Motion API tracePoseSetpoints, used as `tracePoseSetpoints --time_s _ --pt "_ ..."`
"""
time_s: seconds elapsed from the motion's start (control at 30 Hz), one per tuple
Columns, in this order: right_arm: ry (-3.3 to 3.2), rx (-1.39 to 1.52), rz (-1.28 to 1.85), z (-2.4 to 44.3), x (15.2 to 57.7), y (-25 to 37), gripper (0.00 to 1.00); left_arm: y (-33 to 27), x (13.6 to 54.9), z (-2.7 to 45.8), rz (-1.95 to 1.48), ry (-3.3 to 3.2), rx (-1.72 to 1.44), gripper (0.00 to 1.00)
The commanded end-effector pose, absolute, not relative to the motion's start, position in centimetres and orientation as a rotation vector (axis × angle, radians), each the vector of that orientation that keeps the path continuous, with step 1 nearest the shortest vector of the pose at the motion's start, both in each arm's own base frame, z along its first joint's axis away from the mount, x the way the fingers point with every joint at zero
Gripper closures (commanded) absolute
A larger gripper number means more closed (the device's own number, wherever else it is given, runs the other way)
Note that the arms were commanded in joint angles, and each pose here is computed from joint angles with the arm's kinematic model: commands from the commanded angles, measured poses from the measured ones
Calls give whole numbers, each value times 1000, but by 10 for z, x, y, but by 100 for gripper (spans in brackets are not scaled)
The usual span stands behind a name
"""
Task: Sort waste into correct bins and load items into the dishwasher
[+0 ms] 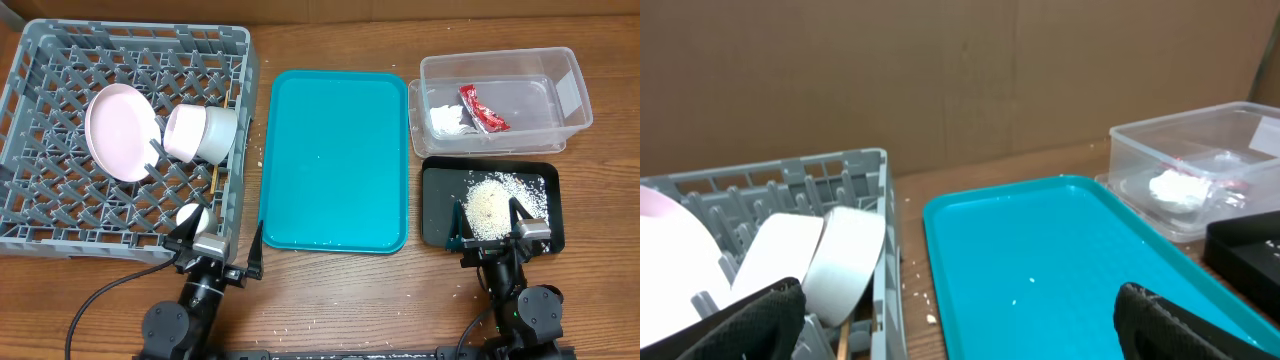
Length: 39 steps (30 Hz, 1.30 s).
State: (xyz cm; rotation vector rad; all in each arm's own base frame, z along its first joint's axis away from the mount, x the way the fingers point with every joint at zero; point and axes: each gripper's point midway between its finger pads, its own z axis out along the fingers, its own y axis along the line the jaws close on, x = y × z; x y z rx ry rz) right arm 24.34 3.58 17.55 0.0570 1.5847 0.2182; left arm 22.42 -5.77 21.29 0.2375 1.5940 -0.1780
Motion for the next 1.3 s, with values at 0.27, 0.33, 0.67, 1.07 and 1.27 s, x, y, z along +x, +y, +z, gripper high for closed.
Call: tracePoseSetpoints --time_s 0.27,0.33,0.67,1.07,1.27 --pt "1580 50 221 174 243 37 0 -60 239 174 -215 1565 193 0" --pt "1580 50 221 174 243 37 0 -60 239 173 -213 1570 191 0" --pt "1580 51 221 174 243 37 0 -60 239 156 -210 1641 197 0" --pt "1580 51 221 174 243 37 0 -60 239 156 -210 1641 197 0" --pt "1580 50 221 174 243 37 0 -60 239 156 -209 1641 197 0"
